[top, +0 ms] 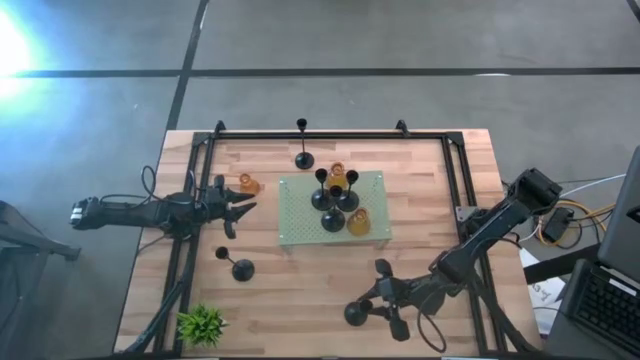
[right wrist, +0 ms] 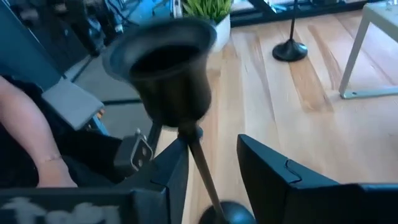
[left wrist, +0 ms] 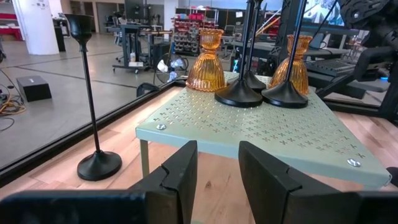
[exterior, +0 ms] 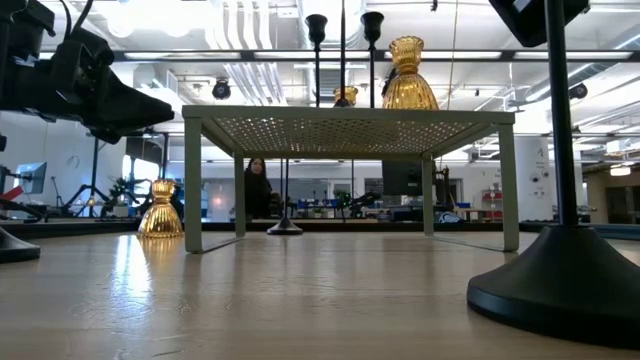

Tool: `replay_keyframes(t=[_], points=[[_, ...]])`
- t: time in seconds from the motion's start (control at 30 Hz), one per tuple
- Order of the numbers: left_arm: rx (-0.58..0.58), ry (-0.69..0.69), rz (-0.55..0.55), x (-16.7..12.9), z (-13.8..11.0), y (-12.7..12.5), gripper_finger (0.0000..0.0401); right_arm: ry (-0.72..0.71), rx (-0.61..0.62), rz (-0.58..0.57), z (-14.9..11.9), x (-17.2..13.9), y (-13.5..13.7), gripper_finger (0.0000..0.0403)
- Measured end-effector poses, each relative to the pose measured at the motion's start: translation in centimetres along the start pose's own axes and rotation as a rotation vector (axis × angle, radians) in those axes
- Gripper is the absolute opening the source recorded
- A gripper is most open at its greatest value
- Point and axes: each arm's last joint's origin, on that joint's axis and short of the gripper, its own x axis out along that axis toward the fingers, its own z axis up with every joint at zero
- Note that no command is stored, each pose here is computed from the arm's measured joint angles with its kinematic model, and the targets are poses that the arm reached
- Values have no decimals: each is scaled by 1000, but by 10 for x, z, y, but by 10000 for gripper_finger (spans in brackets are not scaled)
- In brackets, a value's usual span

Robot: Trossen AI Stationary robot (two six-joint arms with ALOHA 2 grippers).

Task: Pick & Place candle stick holders
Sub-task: Put the black candle holder on the shelf

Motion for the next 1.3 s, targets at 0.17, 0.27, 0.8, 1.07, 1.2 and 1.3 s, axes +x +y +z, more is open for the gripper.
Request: replay_keyframes(t=[0.17, 0.27, 0.8, 1.07, 1.2, 1.3], points=[[0, 0, 0, 0, 0, 0, 122, -8, 19, 43, 3, 2, 0, 95], [0, 0, 0, 0, 0, 0, 122, -11, 21, 46, 4, 2, 0, 72], [0, 0, 0, 0, 0, 0, 122, -29, 17, 67, 30, -36, -4, 11], [0, 0, 0, 0, 0, 0, 122, -66, 54, -50, 57, -124, -29, 10], [0, 0, 0, 0, 0, 0, 122, -186, 19, -41, 76, -159, -45, 10], [0, 0, 0, 0, 0, 0, 122, -253, 30, -46, 85, -183, -60, 10]])
